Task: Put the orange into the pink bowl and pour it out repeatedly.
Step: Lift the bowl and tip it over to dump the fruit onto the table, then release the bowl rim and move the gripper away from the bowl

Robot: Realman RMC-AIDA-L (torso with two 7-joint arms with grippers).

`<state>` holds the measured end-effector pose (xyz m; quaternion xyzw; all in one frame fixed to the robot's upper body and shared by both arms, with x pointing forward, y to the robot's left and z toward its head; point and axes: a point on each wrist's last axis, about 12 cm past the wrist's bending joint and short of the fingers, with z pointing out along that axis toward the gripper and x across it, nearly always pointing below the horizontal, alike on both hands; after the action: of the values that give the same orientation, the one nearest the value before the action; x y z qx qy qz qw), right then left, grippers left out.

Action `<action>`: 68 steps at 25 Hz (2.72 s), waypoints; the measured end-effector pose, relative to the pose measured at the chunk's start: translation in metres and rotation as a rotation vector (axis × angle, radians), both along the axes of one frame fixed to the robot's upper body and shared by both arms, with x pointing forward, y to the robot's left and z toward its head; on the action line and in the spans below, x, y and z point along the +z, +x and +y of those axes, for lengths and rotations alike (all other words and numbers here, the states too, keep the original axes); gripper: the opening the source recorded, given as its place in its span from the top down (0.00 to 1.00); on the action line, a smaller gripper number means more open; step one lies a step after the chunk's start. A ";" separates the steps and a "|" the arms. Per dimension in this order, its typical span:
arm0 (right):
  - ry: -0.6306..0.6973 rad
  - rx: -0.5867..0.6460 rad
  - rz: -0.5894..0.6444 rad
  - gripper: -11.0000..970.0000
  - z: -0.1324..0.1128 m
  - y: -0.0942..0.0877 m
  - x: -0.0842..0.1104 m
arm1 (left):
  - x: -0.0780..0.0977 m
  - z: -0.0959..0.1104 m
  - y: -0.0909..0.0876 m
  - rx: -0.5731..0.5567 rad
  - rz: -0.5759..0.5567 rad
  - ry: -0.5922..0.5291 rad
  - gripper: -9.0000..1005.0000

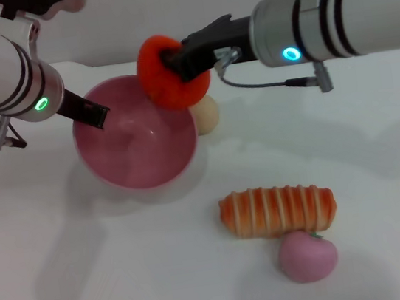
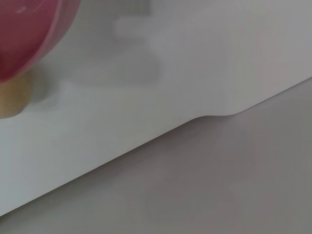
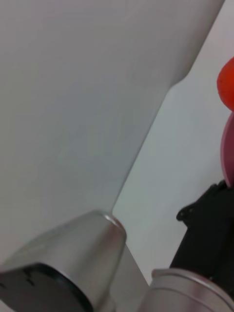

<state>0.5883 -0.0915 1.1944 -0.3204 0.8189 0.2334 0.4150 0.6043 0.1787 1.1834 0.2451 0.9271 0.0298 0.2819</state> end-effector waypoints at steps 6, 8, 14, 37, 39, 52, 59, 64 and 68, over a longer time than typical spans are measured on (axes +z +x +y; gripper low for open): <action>0.021 0.035 0.018 0.92 0.012 -0.004 -0.003 | 0.001 -0.003 0.000 -0.011 -0.002 0.001 0.96; 0.027 0.046 0.026 0.92 0.014 -0.006 -0.004 | 0.001 -0.004 0.000 -0.014 -0.003 0.002 0.96; 0.018 0.049 0.027 0.87 0.012 -0.009 -0.008 | 0.001 -0.004 0.000 -0.014 -0.003 0.002 0.96; -0.005 -0.370 -0.487 0.39 -0.101 -0.012 -0.036 | -0.011 -0.019 0.002 -0.060 0.132 -0.029 0.96; -0.009 -0.381 -0.481 0.39 -0.104 -0.013 -0.040 | -0.014 -0.020 0.004 -0.059 0.146 -0.025 0.96; -0.013 -0.387 -0.472 0.37 -0.106 -0.012 -0.043 | -0.022 -0.024 0.010 -0.060 0.156 -0.039 0.96; -0.014 -0.389 -0.472 0.36 -0.106 -0.010 -0.043 | -0.023 -0.023 0.010 -0.059 0.153 -0.044 0.96; -0.012 -0.405 -0.466 0.35 -0.109 -0.010 -0.046 | -0.028 -0.024 0.010 -0.062 0.168 -0.033 0.96; -0.013 -0.408 -0.463 0.34 -0.110 -0.010 -0.047 | -0.030 -0.023 0.010 -0.056 0.178 -0.032 0.93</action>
<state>0.5786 -0.2016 1.1473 -0.1965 0.7516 0.0609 0.6268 0.6146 0.1562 1.1533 0.2680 0.9417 -0.0147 0.2032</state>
